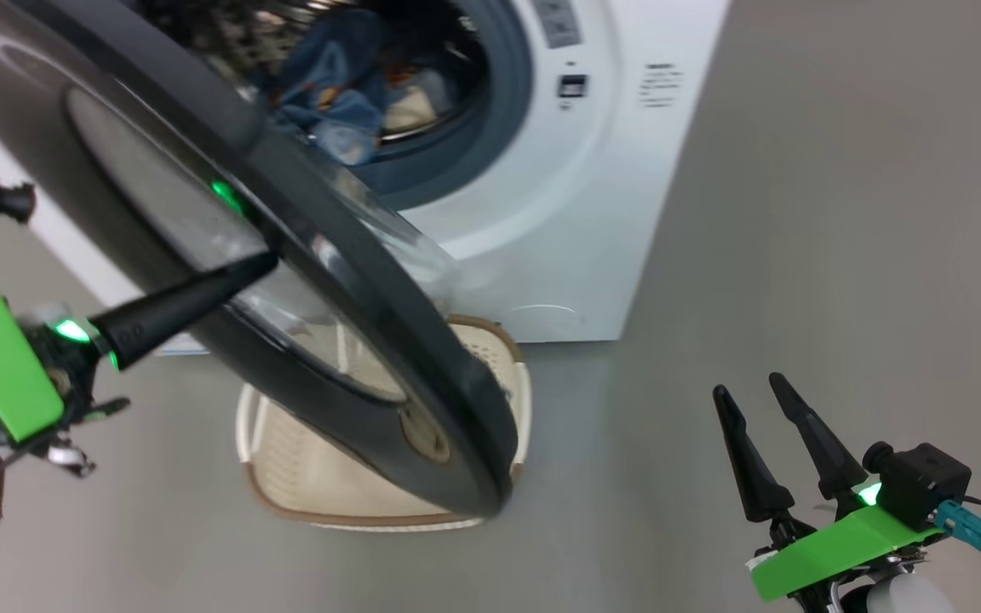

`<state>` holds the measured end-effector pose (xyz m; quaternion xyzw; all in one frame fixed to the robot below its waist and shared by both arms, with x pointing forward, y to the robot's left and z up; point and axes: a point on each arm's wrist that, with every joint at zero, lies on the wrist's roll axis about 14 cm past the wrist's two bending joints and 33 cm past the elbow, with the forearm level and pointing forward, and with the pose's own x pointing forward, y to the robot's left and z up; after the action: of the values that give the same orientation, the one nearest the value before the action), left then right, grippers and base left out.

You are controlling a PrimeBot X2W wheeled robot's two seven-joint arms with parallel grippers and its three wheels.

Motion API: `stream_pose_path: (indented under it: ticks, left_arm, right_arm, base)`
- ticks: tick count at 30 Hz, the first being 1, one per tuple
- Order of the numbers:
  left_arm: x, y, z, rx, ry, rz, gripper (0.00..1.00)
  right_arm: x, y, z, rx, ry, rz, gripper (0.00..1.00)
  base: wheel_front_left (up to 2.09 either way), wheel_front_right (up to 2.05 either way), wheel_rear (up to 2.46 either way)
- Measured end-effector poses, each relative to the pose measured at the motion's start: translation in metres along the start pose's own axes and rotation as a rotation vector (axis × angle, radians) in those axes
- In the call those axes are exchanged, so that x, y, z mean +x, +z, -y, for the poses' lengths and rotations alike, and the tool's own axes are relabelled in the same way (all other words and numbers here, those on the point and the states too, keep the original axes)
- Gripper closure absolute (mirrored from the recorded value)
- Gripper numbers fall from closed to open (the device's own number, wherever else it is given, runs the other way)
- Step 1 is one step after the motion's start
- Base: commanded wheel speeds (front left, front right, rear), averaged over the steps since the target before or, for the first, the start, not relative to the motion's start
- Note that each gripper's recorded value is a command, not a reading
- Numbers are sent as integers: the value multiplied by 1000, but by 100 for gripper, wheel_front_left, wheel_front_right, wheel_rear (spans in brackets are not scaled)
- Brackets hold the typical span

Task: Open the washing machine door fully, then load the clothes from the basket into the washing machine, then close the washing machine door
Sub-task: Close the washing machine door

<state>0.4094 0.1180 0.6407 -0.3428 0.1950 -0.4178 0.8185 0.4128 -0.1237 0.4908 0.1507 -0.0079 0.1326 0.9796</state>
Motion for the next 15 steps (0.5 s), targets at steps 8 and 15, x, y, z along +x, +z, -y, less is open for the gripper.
stream_pose_path:
  ticks: [8,15]
  left_arm:
    - [31,3,-8,-20,-34,3,100]
    - [20,-2,-14,-39,-2,34,100]
  right_arm:
    - [-10,11,25,-17,-80,28,0]
    - [-13,17,24,-24,-79,44,0]
  base:
    - [0,0,0]
    - [0,0,0]
